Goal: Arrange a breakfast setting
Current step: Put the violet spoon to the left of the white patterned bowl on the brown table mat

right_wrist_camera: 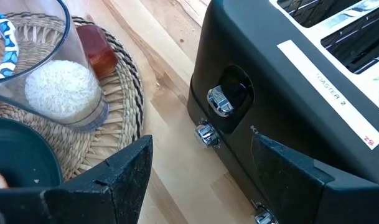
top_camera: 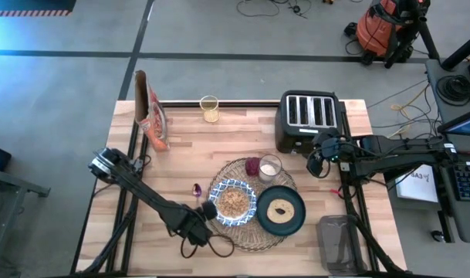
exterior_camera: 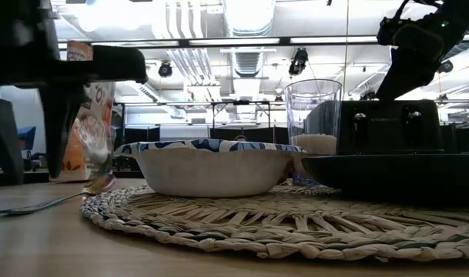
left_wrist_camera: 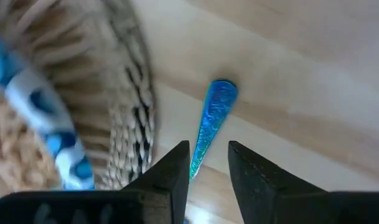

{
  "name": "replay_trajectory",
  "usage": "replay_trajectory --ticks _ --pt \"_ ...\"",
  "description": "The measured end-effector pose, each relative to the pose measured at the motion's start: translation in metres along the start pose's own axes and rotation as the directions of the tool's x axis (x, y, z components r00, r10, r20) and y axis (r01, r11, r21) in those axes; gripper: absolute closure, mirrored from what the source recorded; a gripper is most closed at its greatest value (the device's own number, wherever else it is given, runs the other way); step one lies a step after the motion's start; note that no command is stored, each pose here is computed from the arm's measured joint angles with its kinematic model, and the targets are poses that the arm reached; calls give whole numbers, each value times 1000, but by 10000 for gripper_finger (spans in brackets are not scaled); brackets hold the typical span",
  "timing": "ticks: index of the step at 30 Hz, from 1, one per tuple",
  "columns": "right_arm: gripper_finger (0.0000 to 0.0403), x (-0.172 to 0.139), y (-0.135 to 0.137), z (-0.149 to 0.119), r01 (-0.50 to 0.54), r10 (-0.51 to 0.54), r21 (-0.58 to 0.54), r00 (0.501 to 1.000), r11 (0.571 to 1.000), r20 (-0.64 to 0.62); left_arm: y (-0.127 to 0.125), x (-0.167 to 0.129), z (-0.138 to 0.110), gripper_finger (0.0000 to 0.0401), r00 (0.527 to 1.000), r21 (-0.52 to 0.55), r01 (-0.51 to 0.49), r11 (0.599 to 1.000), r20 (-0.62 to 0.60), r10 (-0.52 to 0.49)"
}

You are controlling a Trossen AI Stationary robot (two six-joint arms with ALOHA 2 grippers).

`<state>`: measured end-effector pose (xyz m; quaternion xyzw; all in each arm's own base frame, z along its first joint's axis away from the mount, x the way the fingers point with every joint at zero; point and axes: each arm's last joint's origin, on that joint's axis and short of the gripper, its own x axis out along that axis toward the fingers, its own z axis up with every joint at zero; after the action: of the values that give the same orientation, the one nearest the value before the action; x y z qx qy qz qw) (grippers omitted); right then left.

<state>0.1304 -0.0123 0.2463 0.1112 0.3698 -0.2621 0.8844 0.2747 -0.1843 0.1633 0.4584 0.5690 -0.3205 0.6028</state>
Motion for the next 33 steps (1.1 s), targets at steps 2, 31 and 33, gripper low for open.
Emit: replay_trajectory --ticks 2,31,33 --pt "142 0 0 0 0 0 0 1000 1000 0 0 -4 -1 304 1000 -95 -5 995 9 6" --pt "142 0 0 0 0 0 0 1000 1000 0 -5 -7 -43 315 999 -987 5 -161 -1 40" --pt "142 0 0 0 0 0 0 1000 1000 0 -4 -7 -43 313 999 -975 17 -222 6 50"
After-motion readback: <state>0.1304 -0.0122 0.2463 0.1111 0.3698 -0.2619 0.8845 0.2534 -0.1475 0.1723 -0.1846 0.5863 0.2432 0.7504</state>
